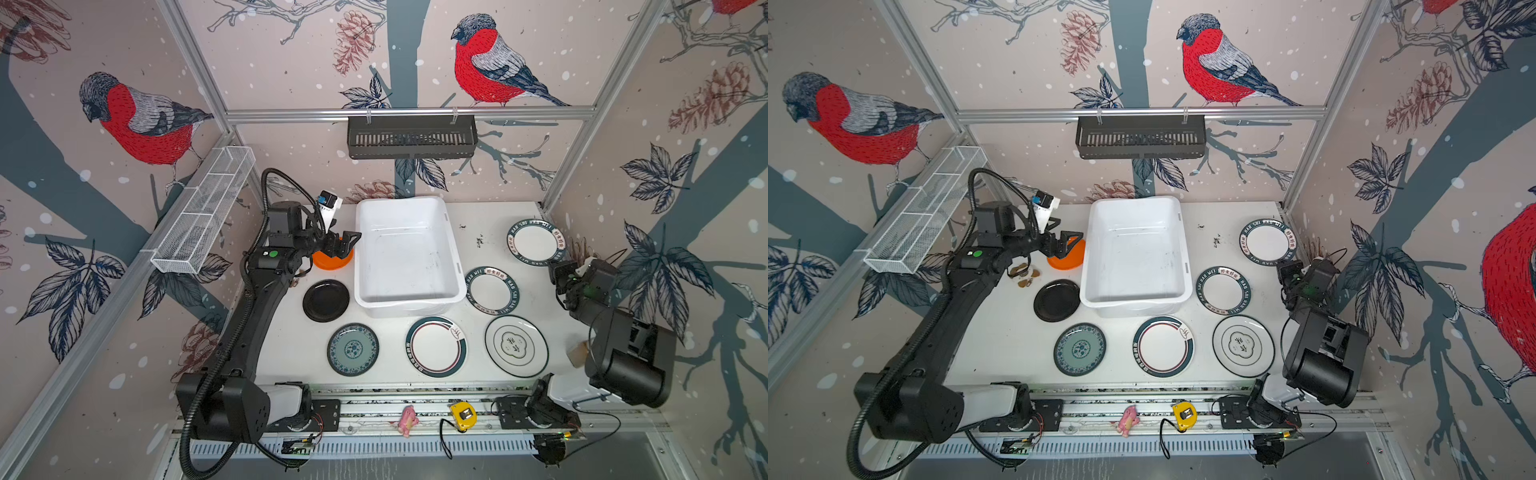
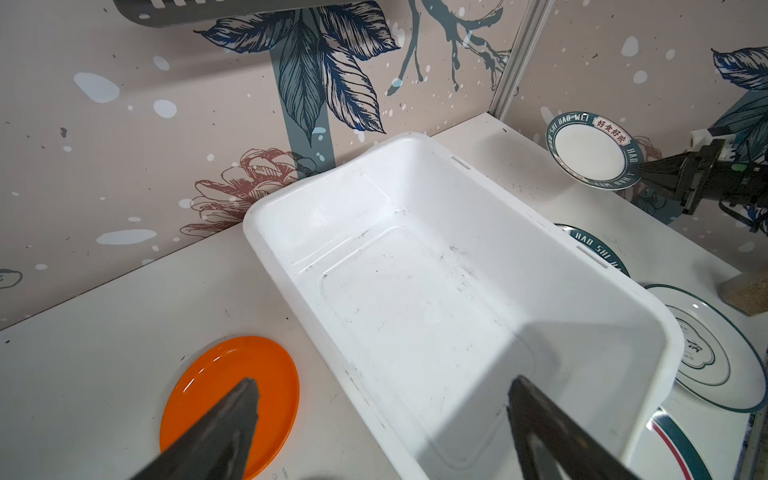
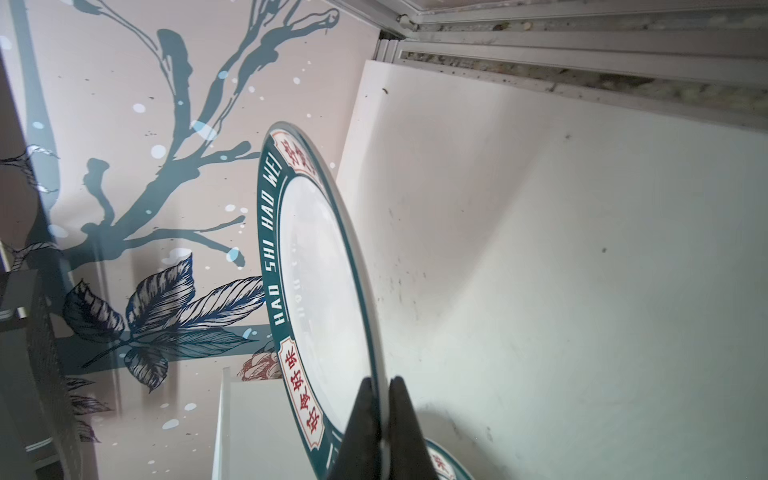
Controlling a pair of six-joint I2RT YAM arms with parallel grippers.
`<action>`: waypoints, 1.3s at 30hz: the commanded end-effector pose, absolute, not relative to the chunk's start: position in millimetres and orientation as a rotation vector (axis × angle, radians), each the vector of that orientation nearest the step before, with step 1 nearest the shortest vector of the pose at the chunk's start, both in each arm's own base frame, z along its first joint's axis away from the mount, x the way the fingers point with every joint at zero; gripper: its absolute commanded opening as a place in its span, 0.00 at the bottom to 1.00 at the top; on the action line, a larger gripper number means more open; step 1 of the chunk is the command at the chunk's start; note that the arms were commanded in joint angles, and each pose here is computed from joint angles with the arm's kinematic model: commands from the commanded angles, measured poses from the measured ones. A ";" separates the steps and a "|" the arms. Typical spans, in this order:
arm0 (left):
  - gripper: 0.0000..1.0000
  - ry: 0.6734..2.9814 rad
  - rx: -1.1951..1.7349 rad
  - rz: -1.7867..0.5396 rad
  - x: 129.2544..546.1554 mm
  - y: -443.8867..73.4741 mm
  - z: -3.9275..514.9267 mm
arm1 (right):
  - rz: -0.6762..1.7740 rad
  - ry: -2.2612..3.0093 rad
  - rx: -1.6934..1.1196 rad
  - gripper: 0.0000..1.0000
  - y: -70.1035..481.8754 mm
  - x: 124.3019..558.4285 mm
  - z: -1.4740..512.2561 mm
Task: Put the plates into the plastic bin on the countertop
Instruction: 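Lift the plate with the right gripper and carry it over the white bin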
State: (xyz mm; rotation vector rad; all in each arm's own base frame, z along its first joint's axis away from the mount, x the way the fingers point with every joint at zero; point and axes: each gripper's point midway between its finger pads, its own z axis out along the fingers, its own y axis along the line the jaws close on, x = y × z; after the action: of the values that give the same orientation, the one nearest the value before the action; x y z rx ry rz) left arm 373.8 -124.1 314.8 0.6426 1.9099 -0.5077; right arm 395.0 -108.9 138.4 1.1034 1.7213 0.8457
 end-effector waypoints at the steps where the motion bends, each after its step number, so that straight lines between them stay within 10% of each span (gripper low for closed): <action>1: 0.93 1.892 0.668 -0.511 367.7 -126.0 318.2 | 0.864 1.702 1.042 0.01 -102.6 395.9 162.3; 22: 0.94 1.876 0.635 -0.541 354.6 -126.6 325.1 | 0.984 1.695 0.705 0.01 -21.3 388.5 270.4; 39: 0.93 1.893 0.596 -0.514 348.2 -120.6 339.8 | 1.071 1.956 0.276 0.01 194.0 412.7 286.1</action>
State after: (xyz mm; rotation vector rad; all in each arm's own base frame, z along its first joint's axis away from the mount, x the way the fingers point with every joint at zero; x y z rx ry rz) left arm 351.8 -121.8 335.0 0.6114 1.8868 -0.5132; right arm 403.5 179.0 286.1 0.3114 1.9522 1.1456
